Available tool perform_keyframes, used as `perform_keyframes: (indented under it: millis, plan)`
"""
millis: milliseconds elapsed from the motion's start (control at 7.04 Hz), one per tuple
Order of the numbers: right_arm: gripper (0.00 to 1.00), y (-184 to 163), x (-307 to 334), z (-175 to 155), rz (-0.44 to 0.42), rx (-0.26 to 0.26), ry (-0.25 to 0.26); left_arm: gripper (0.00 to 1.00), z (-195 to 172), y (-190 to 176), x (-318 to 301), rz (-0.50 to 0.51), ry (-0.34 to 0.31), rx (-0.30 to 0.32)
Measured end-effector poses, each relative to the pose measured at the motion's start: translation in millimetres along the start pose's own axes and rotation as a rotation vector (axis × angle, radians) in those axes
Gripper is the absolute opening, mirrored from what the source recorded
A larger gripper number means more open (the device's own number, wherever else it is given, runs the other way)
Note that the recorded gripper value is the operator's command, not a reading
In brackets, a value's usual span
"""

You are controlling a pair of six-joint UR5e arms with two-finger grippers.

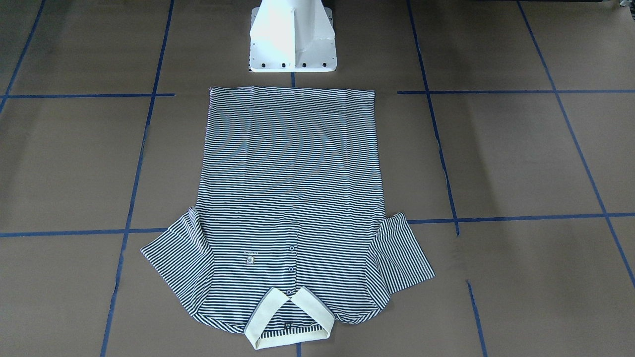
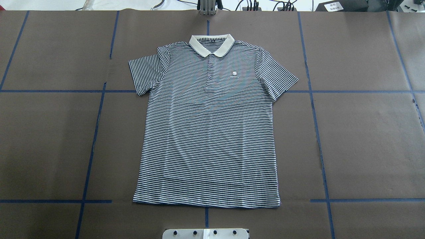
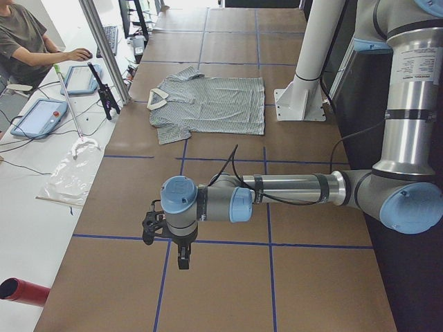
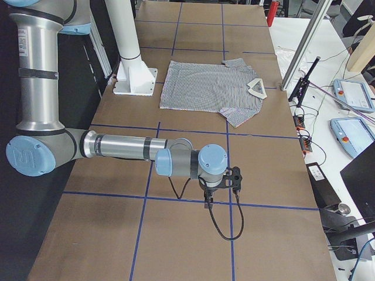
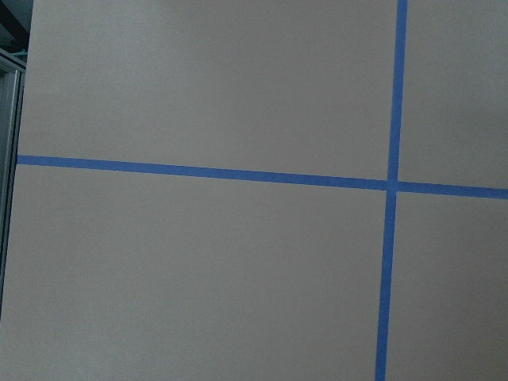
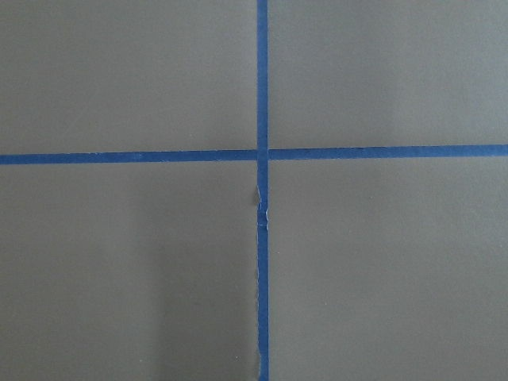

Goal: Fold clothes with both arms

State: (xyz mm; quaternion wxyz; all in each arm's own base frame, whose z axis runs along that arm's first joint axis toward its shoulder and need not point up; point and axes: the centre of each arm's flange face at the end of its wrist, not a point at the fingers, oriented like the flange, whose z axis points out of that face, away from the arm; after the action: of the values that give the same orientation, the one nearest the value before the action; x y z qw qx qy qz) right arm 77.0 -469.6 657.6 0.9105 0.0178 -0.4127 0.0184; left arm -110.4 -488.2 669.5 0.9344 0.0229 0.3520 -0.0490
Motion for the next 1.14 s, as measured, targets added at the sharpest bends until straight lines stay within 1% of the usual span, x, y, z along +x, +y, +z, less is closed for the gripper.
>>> perform_keyframes:
  millis: [142, 284, 426, 852, 1136]
  plan:
    - [1.00, -8, -9, 1, -0.032, 0.015, 0.001, 1.00, -8, -16, 12, 0.026, -0.002, 0.020]
    - [1.00, -24, -26, 2, -0.095, 0.044, 0.002, 1.00, -23, -46, 36, 0.077, -0.006, 0.059]
    - [1.00, -30, -34, 3, -0.123, 0.057, 0.002, 1.00, -30, -59, 48, 0.099, -0.007, 0.077]
    - [1.00, -32, -37, 4, -0.135, 0.063, 0.002, 1.00, -32, -66, 53, 0.107, -0.008, 0.082]
    - [1.00, -36, -39, 0, -0.140, 0.071, 0.019, 1.00, -34, -68, 55, 0.112, -0.006, 0.086]
